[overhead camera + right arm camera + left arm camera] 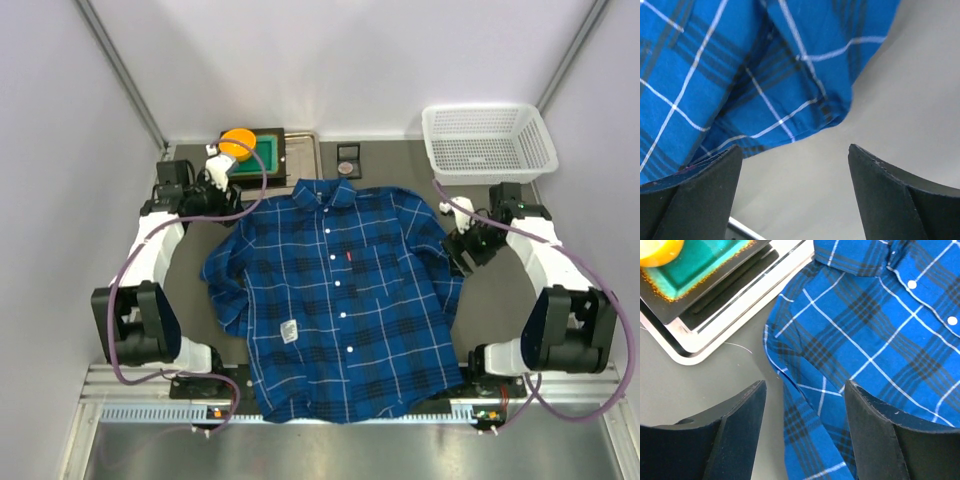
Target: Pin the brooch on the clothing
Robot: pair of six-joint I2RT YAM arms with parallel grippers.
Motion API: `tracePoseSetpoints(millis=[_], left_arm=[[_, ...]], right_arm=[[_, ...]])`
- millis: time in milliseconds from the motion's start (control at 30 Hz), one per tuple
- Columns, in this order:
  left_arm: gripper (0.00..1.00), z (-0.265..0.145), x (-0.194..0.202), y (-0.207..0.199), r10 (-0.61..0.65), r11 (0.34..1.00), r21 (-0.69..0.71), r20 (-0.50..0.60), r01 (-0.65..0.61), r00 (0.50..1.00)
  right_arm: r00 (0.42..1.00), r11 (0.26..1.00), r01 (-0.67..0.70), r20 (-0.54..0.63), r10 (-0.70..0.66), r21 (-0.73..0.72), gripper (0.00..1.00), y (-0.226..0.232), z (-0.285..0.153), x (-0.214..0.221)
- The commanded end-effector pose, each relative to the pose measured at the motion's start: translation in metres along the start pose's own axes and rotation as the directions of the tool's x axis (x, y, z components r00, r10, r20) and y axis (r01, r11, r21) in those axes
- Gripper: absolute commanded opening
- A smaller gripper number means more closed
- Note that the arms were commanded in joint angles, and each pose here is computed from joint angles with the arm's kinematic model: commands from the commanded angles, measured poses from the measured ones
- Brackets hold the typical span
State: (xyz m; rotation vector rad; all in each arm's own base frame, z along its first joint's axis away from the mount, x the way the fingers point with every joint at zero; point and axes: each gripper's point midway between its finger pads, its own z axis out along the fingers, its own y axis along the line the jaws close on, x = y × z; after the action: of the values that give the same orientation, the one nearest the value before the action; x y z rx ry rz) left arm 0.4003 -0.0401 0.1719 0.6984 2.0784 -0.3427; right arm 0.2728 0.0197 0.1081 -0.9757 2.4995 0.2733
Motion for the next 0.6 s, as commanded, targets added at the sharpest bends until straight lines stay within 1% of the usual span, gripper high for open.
tracePoseSetpoints(millis=[0, 133, 233, 300, 333, 400, 433, 500, 533, 567], left_arm=[[0.69, -0.016, 0.0, -0.02, -0.035, 0.999, 0.025, 0.026, 0.035, 0.999], [0.69, -0.019, 0.013, -0.022, -0.075, 0.997, -0.003, -0.008, 0.075, 0.997], [0.7, -0.02, 0.022, -0.024, -0.12, 0.993, -0.001, -0.032, 0.12, 0.992], [0.72, -0.019, 0.033, -0.022, -0.151, 0.988, -0.022, -0.072, 0.15, 0.986], [0.75, -0.016, 0.046, -0.014, -0.171, 0.984, -0.067, -0.125, 0.163, 0.977], [0.76, -0.021, 0.064, -0.008, -0.189, 0.981, -0.076, -0.201, 0.177, 0.961], [0.78, -0.02, 0.077, -0.006, -0.218, 0.976, -0.079, -0.253, 0.205, 0.943], [0.79, -0.028, 0.087, 0.006, -0.245, 0.969, -0.099, -0.293, 0.226, 0.924], [0.79, -0.033, 0.099, 0.001, -0.281, 0.96, -0.089, -0.339, 0.267, 0.898], [0.8, -0.039, 0.103, 0.002, -0.315, 0.948, -0.075, -0.337, 0.308, 0.887]], right_arm=[[0.993, 0.994, -0.104, -0.061, 0.102, -0.028, 0.83, -0.002, 0.012, 0.024], [0.98, 0.985, -0.17, -0.107, 0.166, -0.034, 0.8, -0.011, 0.03, 0.032], [0.967, 0.971, -0.224, -0.139, 0.212, -0.08, 0.75, -0.008, 0.044, 0.035], [0.959, 0.963, -0.251, -0.156, 0.235, -0.094, 0.69, -0.009, 0.051, 0.036], [0.957, 0.961, -0.258, -0.158, 0.242, -0.094, 0.61, -0.01, 0.053, 0.036], [0.956, 0.96, -0.265, -0.157, 0.248, -0.096, 0.49, -0.012, 0.055, 0.034], [0.957, 0.96, -0.263, -0.155, 0.247, -0.093, 0.3, -0.013, 0.055, 0.033], [0.955, 0.959, -0.271, -0.145, 0.257, -0.082, 0.04, -0.016, 0.053, 0.029], [0.957, 0.96, -0.27, -0.135, 0.258, -0.074, 0.0, -0.016, 0.051, 0.027], [0.958, 0.961, -0.267, -0.122, 0.258, -0.067, 0.0, -0.018, 0.049, 0.023]])
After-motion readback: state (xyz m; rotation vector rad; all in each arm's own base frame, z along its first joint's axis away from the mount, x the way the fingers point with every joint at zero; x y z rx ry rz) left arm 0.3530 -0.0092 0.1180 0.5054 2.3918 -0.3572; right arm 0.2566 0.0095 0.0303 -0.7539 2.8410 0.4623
